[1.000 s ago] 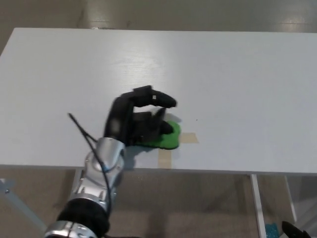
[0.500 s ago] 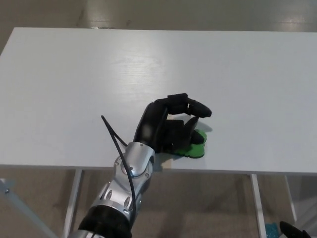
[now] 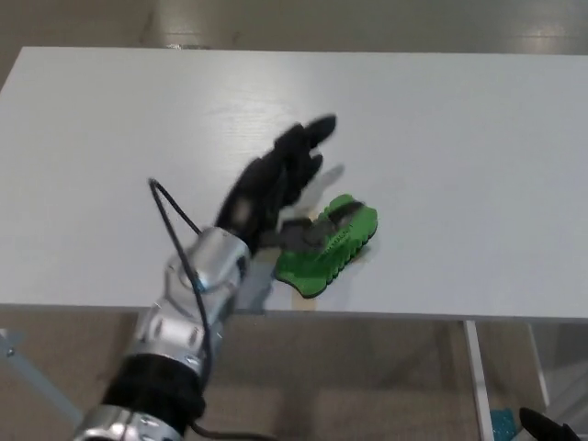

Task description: Use the left hand to press on the green eraser and wipe the desk from center to the left and then back to center.

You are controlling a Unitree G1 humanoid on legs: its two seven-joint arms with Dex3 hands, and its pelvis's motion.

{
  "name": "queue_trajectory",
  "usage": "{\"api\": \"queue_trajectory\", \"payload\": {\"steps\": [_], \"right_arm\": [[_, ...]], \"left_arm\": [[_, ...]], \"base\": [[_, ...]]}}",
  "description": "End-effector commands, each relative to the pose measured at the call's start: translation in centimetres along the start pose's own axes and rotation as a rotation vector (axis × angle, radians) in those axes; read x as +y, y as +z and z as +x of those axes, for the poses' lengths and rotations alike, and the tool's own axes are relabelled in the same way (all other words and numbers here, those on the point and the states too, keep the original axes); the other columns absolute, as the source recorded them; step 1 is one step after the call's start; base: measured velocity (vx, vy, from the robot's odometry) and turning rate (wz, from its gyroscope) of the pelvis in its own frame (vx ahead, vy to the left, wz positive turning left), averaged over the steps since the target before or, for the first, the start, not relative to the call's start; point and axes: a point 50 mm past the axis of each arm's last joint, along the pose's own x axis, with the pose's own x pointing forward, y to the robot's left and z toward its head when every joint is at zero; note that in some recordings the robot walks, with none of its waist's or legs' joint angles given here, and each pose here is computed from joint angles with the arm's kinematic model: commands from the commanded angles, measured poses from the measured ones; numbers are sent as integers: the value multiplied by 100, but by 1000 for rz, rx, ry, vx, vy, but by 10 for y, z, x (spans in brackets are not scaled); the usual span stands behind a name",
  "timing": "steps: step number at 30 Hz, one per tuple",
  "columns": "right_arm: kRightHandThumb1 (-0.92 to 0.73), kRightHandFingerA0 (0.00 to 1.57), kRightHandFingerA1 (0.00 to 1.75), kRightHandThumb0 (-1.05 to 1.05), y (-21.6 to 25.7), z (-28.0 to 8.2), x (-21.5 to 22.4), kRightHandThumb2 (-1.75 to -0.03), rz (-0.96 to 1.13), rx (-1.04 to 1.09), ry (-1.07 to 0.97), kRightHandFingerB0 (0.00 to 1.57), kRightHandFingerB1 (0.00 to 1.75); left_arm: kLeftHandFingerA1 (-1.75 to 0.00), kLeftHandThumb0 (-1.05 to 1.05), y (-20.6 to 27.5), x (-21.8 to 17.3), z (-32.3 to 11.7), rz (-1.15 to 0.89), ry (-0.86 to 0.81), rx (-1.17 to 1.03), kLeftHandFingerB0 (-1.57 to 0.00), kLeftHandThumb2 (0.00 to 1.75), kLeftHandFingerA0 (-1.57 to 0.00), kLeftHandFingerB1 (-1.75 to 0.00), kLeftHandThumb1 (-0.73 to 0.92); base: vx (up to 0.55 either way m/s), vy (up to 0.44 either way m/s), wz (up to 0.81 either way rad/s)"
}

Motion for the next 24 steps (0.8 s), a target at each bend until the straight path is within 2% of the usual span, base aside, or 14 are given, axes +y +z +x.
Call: {"api": "queue_trajectory", "payload": {"steps": [1,5,6,9,10,16,17,19,20,21,22,23,24], "right_arm": [[-61,50,63,-41,-4,-2,-2,-92,3,19,-8,33,50],[-62,50,63,-41,-4,-2,-3,-92,1,25,-8,33,50],[-62,50,63,-42,-5,-3,-3,-92,-9,27,-4,33,50],[-62,50,63,-42,-5,-3,-4,-92,-14,29,-3,33,50],[-62,50,63,-42,-7,-4,-4,-91,-18,33,-3,34,50],[-62,50,62,-42,-10,-8,-3,-91,-21,44,-8,34,50],[-62,50,62,-43,-11,-9,-4,-91,-22,45,-9,34,50],[-62,50,62,-43,-12,-10,-5,-91,-24,47,-10,34,50],[-62,50,61,-42,-16,-13,-6,-90,-28,60,-7,35,51],[-62,50,61,-42,-16,-13,-6,-90,-29,64,-6,35,51],[-75,55,51,-37,-17,-13,-5,-62,-31,68,-4,41,36],[-75,55,51,-37,-17,-13,-4,-62,-32,71,-3,41,36],[-75,55,51,-36,-18,-14,-4,-62,-36,75,0,41,36]], "left_arm": [[0,-93,78,41,-6,21,-177,-188,0,58,0,-17,54],[0,-91,102,54,-38,36,-242,-307,0,59,0,-16,52],[0,-93,109,59,-61,74,-269,-369,0,66,0,-14,48],[0,-93,113,60,-74,96,-294,-396,0,66,0,-15,48],[0,-78,113,62,-90,99,-326,-403,0,86,0,-18,43],[0,-77,107,62,-143,47,-487,-335,0,83,0,-20,45],[-10,-70,104,61,-152,41,-500,-315,0,81,-1,-26,42],[-10,-70,102,60,-160,38,-508,-296,0,81,-1,-26,42],[-27,-54,83,58,-186,1,-473,-260,-6,60,-10,-30,55],[-27,-54,79,57,-194,-9,-463,-249,-6,60,-10,-30,55],[-37,-48,69,58,-206,-19,-418,-227,-11,69,-16,-40,59],[-37,-48,63,59,-213,-23,-388,-213,-11,69,-16,-40,59],[-41,-40,48,65,-226,-51,-325,-158,-17,71,-26,-41,64]], "base": [[0,0,0],[0,0,0],[0,0,0],[0,0,0],[0,0,0],[0,0,0],[0,0,0],[0,0,0],[0,0,0],[0,0,0],[0,0,0],[0,0,0],[0,0,0]]}}
